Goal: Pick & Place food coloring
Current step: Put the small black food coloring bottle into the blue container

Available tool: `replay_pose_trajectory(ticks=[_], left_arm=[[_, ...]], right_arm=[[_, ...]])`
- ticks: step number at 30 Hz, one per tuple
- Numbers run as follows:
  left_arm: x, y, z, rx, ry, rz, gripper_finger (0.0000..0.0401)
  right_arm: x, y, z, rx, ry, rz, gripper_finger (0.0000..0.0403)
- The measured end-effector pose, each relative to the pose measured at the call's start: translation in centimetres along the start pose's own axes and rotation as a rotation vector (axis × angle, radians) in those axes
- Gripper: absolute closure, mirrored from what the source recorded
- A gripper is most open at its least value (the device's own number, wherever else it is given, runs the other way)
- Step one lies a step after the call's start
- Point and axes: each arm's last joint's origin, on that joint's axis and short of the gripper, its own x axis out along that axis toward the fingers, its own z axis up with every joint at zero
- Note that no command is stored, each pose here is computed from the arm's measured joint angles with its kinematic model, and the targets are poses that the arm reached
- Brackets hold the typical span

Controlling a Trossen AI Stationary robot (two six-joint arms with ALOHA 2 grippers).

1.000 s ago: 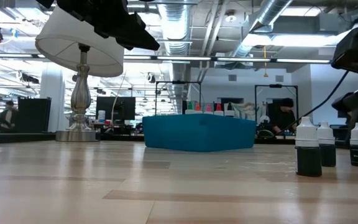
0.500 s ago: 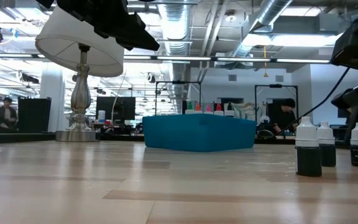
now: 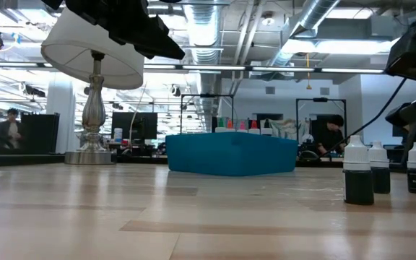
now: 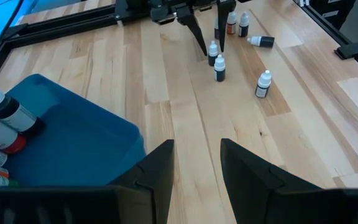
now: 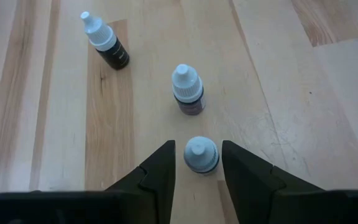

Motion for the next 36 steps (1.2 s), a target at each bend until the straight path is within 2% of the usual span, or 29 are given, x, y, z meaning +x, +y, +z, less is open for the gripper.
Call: replay_pose_trajectory(ticks=[12, 26, 36], left_arm=[[0.0, 0.0, 0.0, 0.000, 0.000, 0.000, 0.0278], [0.0, 0.0, 0.0, -0.005, 0.000, 0.000, 0.0278], [0.0, 0.0, 0.0, -0.005, 0.000, 0.000, 0.0278]], right_arm=[[-1.1, -0.1, 0.6, 0.015, -0.029, 0.022, 0.0282], [-0.7, -0.1, 0.3, 0.015, -0.016, 0.008, 0.0283], [-0.7, -0.1, 0.3, 0.008, -0.018, 0.009, 0.0340]])
